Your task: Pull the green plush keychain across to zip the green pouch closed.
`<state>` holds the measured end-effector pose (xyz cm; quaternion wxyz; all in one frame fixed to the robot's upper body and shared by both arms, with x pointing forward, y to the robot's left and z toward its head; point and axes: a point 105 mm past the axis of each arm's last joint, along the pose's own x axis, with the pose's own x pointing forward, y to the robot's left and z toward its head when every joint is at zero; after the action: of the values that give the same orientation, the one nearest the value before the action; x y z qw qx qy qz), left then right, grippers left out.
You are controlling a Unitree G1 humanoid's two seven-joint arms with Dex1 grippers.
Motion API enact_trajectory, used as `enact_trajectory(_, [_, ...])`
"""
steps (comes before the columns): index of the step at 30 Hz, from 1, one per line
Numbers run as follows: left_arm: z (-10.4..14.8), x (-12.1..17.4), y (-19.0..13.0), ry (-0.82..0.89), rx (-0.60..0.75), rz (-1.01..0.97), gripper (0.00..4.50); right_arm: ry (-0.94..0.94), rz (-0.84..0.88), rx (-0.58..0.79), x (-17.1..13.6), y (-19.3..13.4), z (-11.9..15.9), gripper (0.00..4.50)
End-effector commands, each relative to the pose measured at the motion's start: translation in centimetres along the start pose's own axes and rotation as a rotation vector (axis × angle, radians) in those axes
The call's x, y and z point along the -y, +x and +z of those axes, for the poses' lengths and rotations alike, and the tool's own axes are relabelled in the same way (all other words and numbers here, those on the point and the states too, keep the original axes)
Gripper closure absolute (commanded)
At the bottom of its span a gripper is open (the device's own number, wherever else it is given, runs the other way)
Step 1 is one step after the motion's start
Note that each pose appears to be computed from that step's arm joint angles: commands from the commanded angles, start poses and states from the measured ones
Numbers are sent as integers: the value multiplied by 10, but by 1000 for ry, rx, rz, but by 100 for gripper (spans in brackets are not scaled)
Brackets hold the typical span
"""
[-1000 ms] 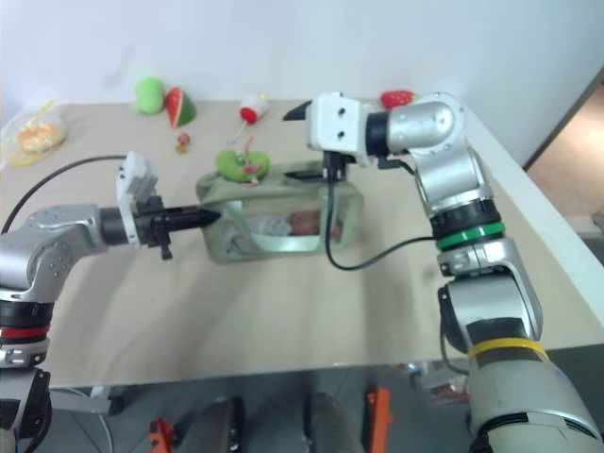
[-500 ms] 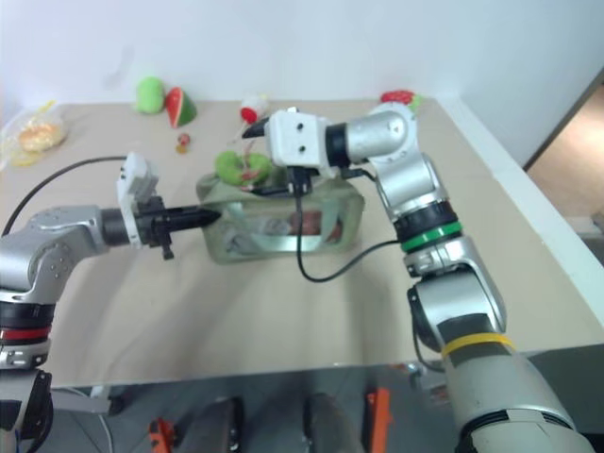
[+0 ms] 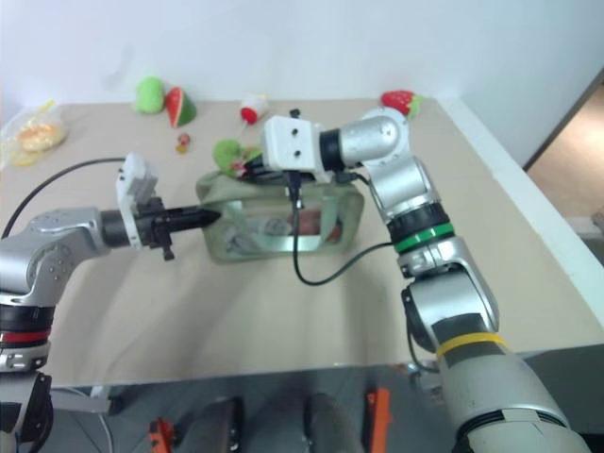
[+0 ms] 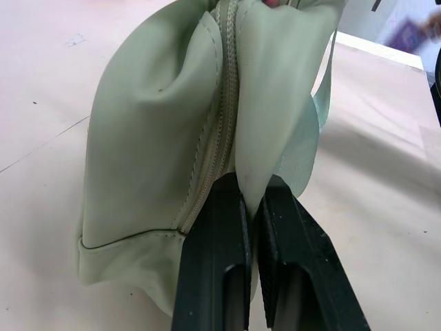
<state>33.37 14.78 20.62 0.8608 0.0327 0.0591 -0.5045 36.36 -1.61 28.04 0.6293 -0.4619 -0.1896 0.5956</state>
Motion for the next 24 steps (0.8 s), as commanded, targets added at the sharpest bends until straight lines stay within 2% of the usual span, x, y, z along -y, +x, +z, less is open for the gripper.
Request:
enact_trajectory(1, [8,2,0,22,21,-10,450,-42,-30,16,12,-8,11,446])
enact_trajectory(8, [7,2,0,21,20,-11,450,-47,-74,-25,18,-18,4,446])
enact_trajectory(14, [4,2,-1,13,21,-9,450,-4,-143,-105,33,-61,-7,446])
enact_trajectory(24, [1,2,5,5,26,-26,450,-1,-192,-313,29,-118,-35,446])
